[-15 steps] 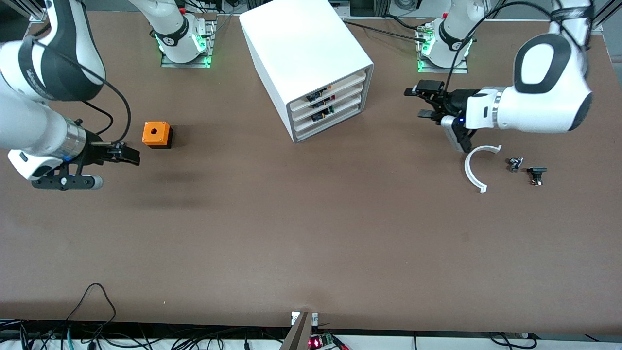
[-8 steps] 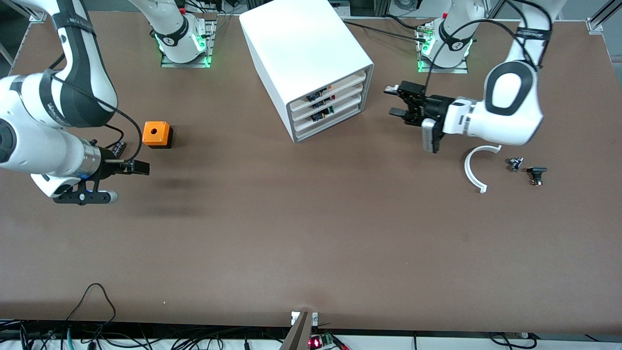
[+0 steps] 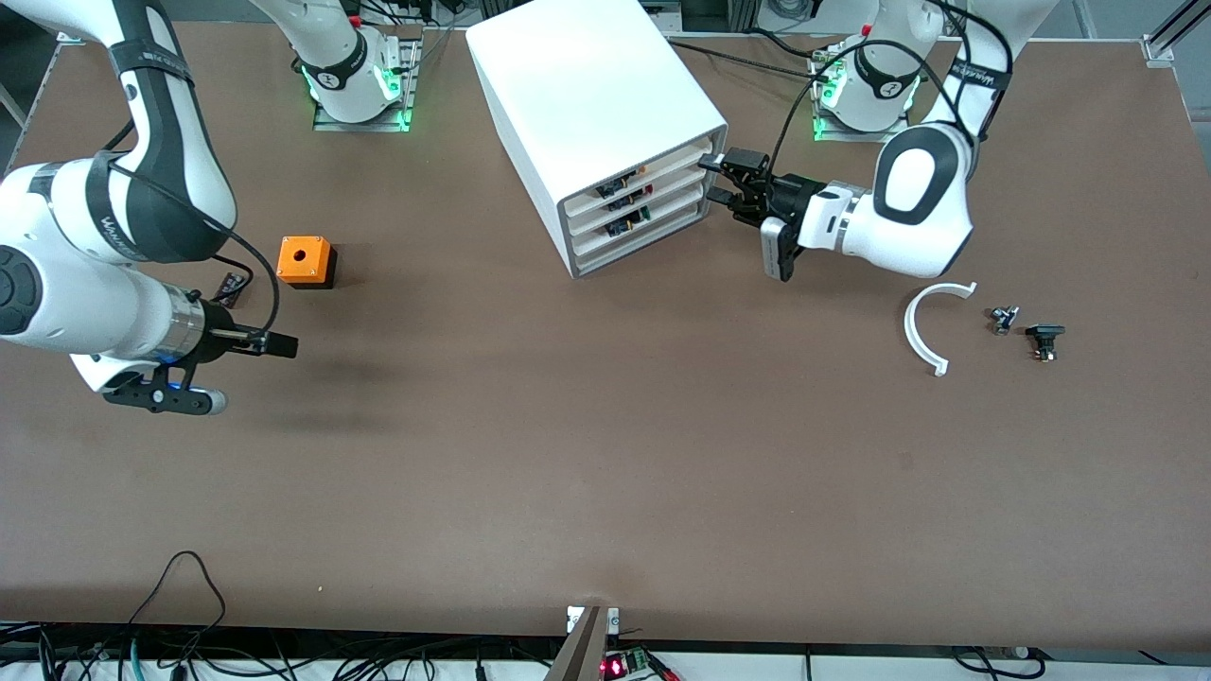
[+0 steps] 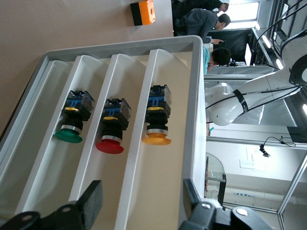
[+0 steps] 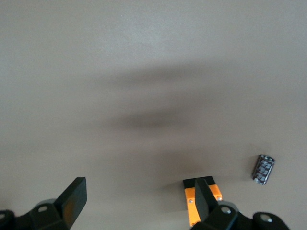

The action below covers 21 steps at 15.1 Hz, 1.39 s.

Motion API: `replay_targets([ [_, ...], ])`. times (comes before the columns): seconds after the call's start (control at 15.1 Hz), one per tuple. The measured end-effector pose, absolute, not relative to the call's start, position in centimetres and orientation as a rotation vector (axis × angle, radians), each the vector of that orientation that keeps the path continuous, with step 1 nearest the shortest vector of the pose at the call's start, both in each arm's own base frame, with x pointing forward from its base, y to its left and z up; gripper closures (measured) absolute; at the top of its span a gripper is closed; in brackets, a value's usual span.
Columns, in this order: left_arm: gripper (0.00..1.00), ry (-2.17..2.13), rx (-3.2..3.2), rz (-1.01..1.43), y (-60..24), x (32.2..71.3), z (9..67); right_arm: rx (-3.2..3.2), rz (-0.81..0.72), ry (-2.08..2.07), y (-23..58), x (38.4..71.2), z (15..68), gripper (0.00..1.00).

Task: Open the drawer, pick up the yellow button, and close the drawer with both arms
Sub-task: 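Reach the left gripper to the drawer handle while the right gripper lifts, then pull the drawer open with the left gripper while the right gripper approaches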

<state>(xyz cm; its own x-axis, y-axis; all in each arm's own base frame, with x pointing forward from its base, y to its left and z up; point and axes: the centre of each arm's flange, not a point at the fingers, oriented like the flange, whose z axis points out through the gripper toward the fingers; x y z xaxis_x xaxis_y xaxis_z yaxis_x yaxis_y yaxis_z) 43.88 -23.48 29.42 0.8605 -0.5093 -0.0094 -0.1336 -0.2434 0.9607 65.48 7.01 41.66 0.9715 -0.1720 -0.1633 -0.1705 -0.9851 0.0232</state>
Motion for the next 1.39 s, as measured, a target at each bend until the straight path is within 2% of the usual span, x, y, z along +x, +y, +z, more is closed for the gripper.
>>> replay_targets([
  [0.2,0.29,-0.458,1.741,-0.384,-24.3,42.8,26.7,3.096,-0.241,-0.364,9.3,65.6,42.0,0.00],
  [0.26,0.35,-0.451,1.725,-0.393,-24.8,42.3,26.2,3.091,-0.231,-0.397,10.1,65.8,42.3,0.00],
  [0.33,0.35,-0.448,1.715,-0.404,-25.3,41.8,25.8,3.087,-0.225,-0.427,10.8,65.9,42.6,0.00],
  [0.46,0.43,-0.445,1.707,-0.417,-25.6,41.3,25.5,3.078,-0.211,-0.487,12.1,66.2,43.1,0.00],
  [0.92,0.52,-0.448,1.682,-0.451,-26.5,40.1,23.9,3.056,-0.169,-0.718,17.3,67.8,45.4,0.00],
  [1.12,0.81,-0.445,1.672,-0.461,-26.8,39.8,23.5,3.059,-0.156,-0.855,18.3,68.6,46.3,0.00],
  [1.19,0.86,-0.453,1.664,-0.453,-26.9,39.8,23.6,3.057,-0.152,-0.890,18.7,68.8,46.4,0.00],
  [1.39,0.85,-0.458,1.661,-0.447,-26.9,39.8,23.6,3.043,-0.137,-0.974,21.3,68.7,46.8,0.00],
])
